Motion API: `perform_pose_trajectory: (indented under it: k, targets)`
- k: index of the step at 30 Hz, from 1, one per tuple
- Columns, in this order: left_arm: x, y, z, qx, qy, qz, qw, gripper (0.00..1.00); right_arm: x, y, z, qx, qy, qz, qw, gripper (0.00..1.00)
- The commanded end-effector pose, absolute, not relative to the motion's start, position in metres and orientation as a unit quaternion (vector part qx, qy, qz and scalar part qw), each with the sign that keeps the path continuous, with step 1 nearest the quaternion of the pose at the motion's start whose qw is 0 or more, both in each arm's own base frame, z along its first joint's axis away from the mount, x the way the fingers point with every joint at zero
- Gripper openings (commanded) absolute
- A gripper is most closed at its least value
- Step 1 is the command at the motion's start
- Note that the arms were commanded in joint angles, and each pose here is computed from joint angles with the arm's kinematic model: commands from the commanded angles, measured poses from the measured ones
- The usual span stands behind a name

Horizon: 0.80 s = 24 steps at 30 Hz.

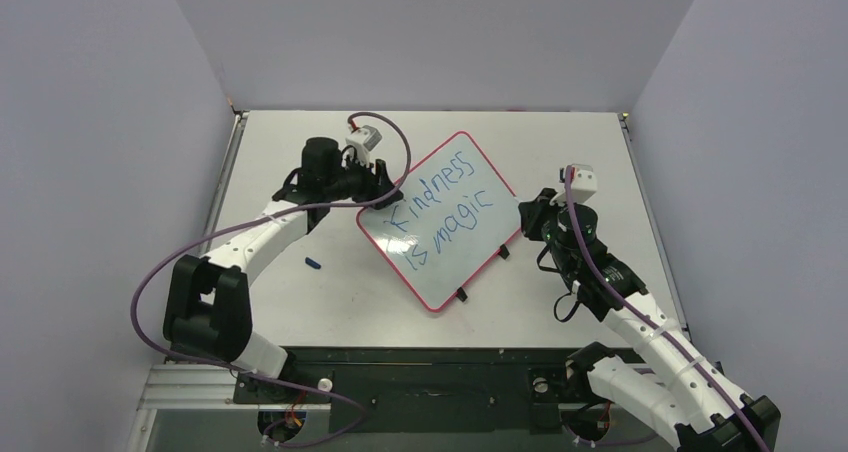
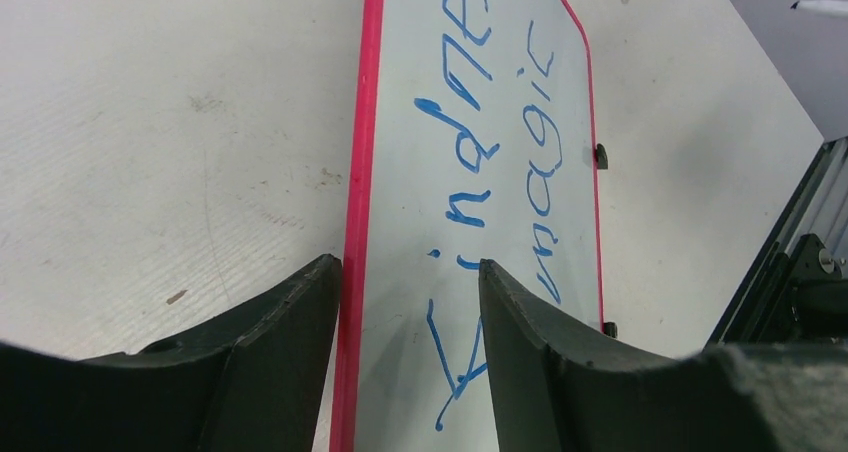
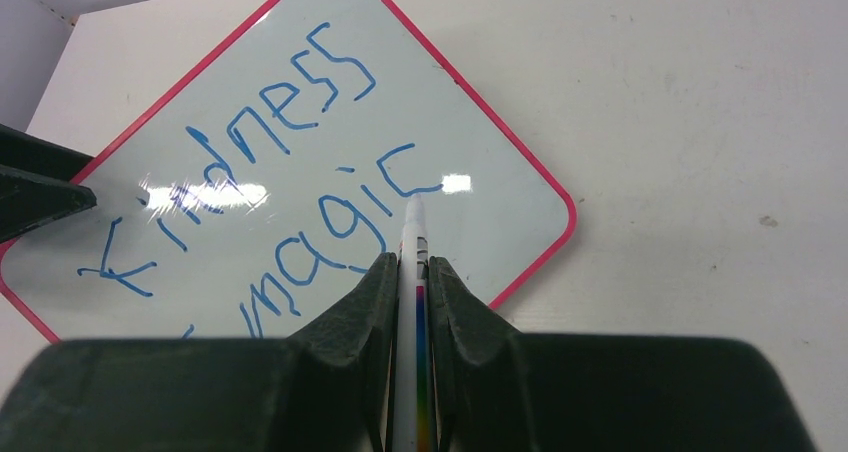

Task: Write a sentence on the whiteboard
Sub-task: Put down the whiteboard on the whiteboard stand, then pick up the pen cap from the center of the board.

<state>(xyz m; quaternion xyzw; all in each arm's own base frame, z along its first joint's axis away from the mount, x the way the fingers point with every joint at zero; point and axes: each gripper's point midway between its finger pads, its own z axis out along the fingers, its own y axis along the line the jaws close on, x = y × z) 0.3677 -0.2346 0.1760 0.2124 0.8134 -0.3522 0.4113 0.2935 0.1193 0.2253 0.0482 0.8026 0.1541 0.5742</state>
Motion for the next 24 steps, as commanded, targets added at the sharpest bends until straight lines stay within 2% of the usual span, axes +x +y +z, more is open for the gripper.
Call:
perform_pose_trajectory:
  k: [1, 5, 7, 10, 13, 16, 20, 24]
  targets:
    - [0.378, -0.222, 0.221, 0.164, 0.808, -0.325, 0.463, 0.51, 0.298, 0.121, 0.241, 0.054, 0.786, 0.17, 0.592, 0.0]
    - [0.389, -0.191, 0.246, 0.06, 0.822, -0.27, 0.498, 0.51, 0.298, 0.122, 0.243, 0.055, 0.784, 0.173, 0.593, 0.0]
    - [0.396, -0.152, 0.249, -0.031, 0.828, -0.197, 0.524, 0.55, 0.299, 0.123, 0.245, 0.056, 0.783, 0.177, 0.594, 0.0]
    - [0.387, -0.098, 0.253, -0.141, 0.809, -0.135, 0.554, 0.71, 0.299, 0.126, 0.248, 0.054, 0.782, 0.185, 0.592, 0.0]
    - [0.375, -0.042, 0.227, -0.254, 0.787, -0.114, 0.551, 0.79, 0.298, 0.129, 0.25, 0.052, 0.781, 0.193, 0.591, 0.0]
    - [0.357, -0.009, 0.204, -0.324, 0.781, -0.096, 0.525, 0.8, 0.298, 0.133, 0.252, 0.048, 0.779, 0.206, 0.59, 0.0]
    - [0.332, 0.021, 0.17, -0.425, 0.771, -0.043, 0.473, 0.75, 0.298, 0.135, 0.254, 0.047, 0.777, 0.212, 0.591, 0.0]
    - [0.301, 0.048, 0.137, -0.52, 0.747, 0.043, 0.411, 0.66, 0.298, 0.135, 0.255, 0.045, 0.777, 0.212, 0.591, 0.0]
